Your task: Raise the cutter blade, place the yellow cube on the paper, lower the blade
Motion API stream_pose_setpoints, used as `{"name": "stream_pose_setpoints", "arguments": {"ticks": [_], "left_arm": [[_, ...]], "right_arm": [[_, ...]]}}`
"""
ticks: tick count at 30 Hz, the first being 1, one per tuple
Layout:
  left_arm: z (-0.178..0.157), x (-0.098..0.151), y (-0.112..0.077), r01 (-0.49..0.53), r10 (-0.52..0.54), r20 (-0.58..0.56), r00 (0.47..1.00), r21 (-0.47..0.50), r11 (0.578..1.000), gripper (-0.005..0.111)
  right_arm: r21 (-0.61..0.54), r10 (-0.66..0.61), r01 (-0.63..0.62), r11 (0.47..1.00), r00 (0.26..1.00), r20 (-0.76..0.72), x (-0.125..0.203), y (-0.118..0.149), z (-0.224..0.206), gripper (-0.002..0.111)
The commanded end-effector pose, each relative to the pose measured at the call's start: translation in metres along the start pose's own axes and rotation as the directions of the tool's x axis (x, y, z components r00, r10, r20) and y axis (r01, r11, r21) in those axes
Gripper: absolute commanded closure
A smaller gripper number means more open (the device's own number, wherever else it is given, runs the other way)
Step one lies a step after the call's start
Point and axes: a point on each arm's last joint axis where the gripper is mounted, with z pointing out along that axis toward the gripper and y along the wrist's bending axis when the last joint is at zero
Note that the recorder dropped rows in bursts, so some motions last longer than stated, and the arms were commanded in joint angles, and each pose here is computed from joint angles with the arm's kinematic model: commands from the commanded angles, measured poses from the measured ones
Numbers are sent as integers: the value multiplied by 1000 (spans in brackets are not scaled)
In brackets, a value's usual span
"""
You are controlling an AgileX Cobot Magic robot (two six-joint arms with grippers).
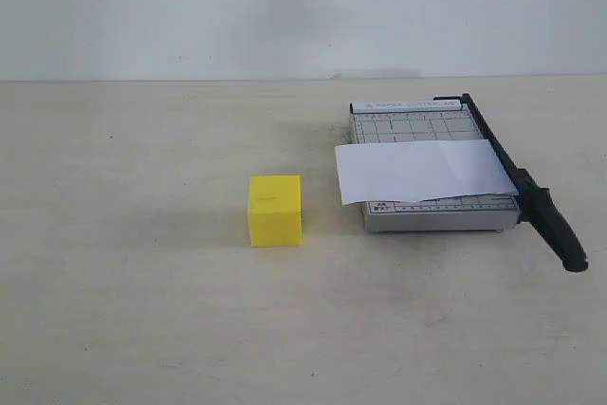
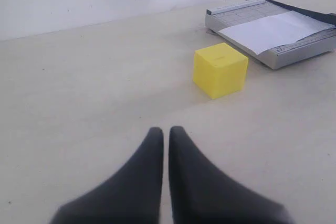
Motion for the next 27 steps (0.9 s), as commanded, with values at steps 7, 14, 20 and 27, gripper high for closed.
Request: {"name": "stream_pose_setpoints", "arguments": {"ticks": [7,14,20,27], "left_arm": [[0,0,0,2,-2,6,1000,-1,1000,102],[0,0,0,2,-2,6,1000,-1,1000,102],[0,0,0,2,-2,6,1000,-1,1000,102],[0,0,0,2,-2,5,1000,0,1000,102]], "right_arm": [[0,1,-1,1000,1000,-2,2,0,0,108],[1,-8,8,1000,1000,-2,2,0,0,108],[2,17,-17,1000,999,51,-3,0,0,108],[-4,87,-88,996,983,163,-13,-1,-1,108]]}}
